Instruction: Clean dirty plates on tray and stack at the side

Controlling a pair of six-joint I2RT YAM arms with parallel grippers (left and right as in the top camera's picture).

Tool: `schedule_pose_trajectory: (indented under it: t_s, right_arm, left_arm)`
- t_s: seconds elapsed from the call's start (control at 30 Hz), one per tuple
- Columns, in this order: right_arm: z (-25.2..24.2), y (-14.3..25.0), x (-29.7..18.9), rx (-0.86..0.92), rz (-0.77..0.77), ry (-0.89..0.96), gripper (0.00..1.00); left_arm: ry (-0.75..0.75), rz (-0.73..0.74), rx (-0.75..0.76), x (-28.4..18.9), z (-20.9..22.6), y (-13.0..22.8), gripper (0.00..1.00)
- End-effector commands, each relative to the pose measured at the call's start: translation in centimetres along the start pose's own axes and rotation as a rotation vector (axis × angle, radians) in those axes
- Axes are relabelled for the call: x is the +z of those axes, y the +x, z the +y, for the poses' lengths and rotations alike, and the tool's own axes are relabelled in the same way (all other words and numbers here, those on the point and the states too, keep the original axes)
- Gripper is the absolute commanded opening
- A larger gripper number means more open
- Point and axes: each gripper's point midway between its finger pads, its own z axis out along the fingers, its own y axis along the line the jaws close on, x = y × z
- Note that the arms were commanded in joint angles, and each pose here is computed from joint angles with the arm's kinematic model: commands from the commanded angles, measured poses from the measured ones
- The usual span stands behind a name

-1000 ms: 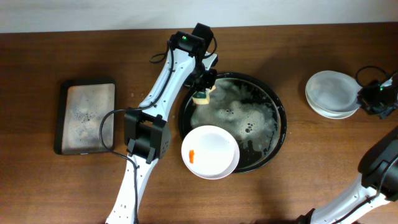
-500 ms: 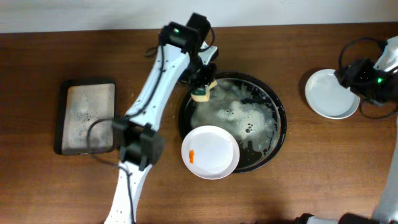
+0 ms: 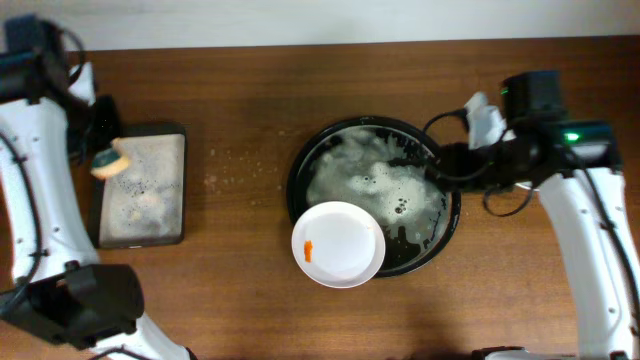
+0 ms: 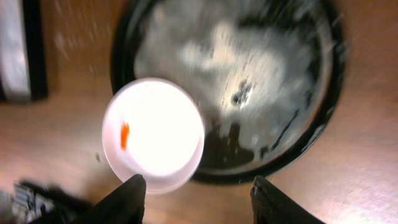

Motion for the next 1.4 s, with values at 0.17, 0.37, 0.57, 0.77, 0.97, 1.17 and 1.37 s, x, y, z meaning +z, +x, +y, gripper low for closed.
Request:
schedule_pose_trajectory:
  t_s: [0.17,0.37,0.57,0.77,0.97,1.17,1.37]
  right_arm:
    - [-0.9,2.1,3.5,0.023,0.074,0.025,0.56]
    - [-0.9,2.0,3.5,0.036,0.069,0.025,0.56]
    - [-0.9,2.0,3.5,0.04,0.068,0.025,0.55]
    - [-0.9,2.0,3.5,0.041,0.069,0.025,0.55]
    - [-0.9,2.0,3.5,0.048,0.068,0.025,0.55]
    - [-0.9,2.0,3.5,0.047,0.067,0.025,0.55]
    - [-0.9,2.0,3.5,0.047,0.068,0.025,0.55]
  left_arm:
    - [-0.009,-0.058,0.063,15.2,1.6,4.3,0.0]
    - [0.014,-0.225,0.126,20.5,1.1,4.8,0.0]
    - [0.089,-0.084,0.018,25.2,0.3,9.9,0.0]
    - [0.494,-0.148,-0.259,22.1,-1.1,6.2,0.0]
    - [0.589,-0.346,0.017,18.3,-1.9,1.9,0.0]
    - [0.148,-0.195,-0.057,22.9,4.9,5.3,0.0]
    - [0.149,-0.133,-0.056,24.3,4.6,6.7,0.0]
